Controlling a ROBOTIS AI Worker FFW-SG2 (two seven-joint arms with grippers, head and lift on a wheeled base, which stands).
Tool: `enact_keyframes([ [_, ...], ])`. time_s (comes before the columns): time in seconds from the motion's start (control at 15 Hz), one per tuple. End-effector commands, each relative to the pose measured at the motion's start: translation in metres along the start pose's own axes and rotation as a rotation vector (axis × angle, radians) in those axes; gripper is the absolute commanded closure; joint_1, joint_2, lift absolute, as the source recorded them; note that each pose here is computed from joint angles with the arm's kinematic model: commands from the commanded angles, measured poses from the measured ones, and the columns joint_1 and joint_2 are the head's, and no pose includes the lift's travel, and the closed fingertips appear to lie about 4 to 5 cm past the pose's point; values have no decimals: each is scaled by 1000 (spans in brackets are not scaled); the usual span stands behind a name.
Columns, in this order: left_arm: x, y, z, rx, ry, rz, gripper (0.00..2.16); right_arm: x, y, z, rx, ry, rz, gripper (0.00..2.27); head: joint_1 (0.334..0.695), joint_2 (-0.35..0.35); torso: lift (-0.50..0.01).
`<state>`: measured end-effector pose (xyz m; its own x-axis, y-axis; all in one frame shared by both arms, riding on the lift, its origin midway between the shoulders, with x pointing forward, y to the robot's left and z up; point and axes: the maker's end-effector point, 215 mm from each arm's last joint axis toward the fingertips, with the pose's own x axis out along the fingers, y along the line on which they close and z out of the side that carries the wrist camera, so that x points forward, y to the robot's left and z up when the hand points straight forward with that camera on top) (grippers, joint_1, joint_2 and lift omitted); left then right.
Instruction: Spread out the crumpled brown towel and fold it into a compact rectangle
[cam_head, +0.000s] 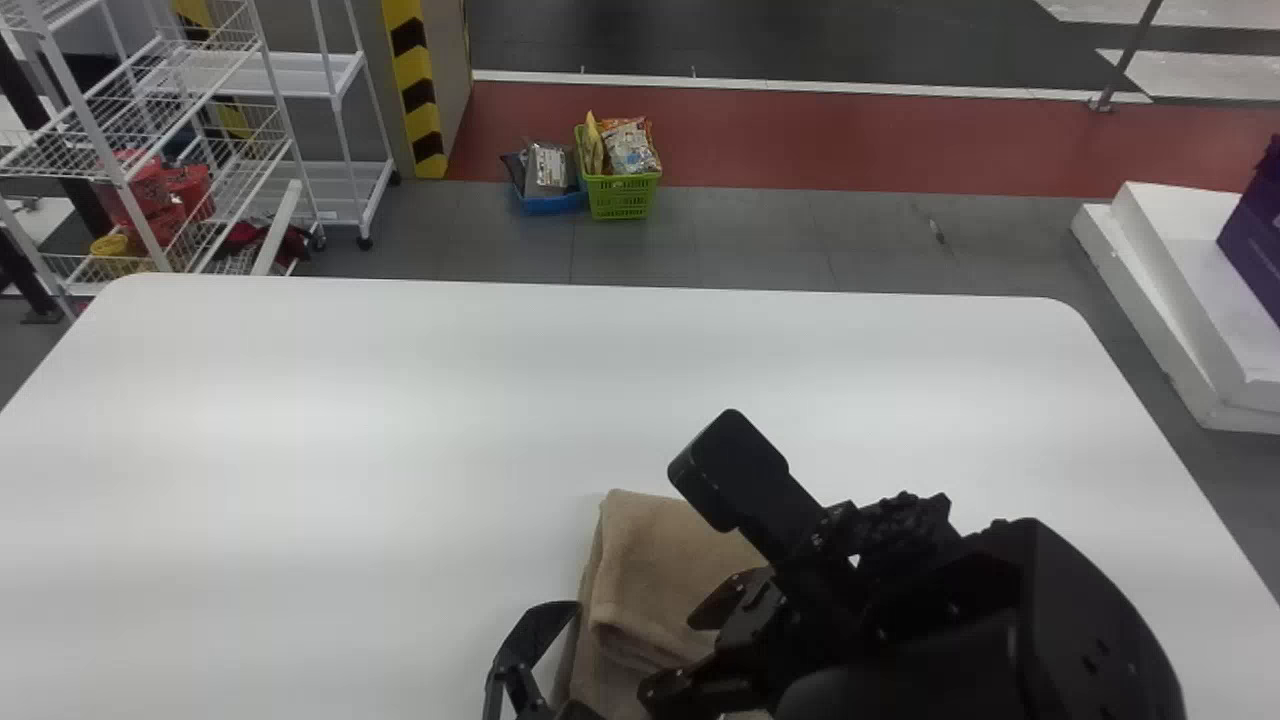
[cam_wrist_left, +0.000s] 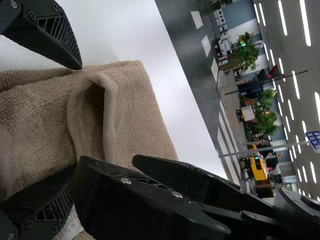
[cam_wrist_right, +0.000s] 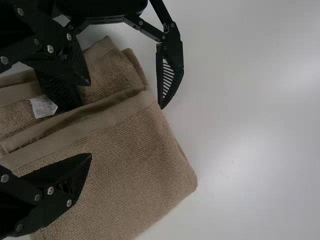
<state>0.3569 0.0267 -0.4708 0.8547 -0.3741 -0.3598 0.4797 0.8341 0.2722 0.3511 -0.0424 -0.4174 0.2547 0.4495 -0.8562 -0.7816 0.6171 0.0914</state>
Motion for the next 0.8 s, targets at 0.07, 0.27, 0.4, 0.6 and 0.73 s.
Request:
enact_keyframes([
  [0.07, 0, 1, -1, 4, -1, 1, 87, 10, 3, 8, 10, 10, 17, 529, 695, -24, -127],
  [0.27, -1, 2, -2, 5, 1, 1, 90, 14, 10, 15, -6, 10, 27, 518, 695, -4, -127],
  [0.4, -1, 3, -1, 7, 0, 1, 90, 16, 14, 18, -25, 17, 21, 522, 695, 6, -127],
  [0.6, -1, 4, -1, 9, -2, 1, 90, 16, 10, 19, -44, 26, -6, 529, 695, 22, -127],
  [0.73, -2, 4, -1, 10, -3, 1, 90, 17, 6, 17, -49, 38, -25, 724, 695, 23, -127],
])
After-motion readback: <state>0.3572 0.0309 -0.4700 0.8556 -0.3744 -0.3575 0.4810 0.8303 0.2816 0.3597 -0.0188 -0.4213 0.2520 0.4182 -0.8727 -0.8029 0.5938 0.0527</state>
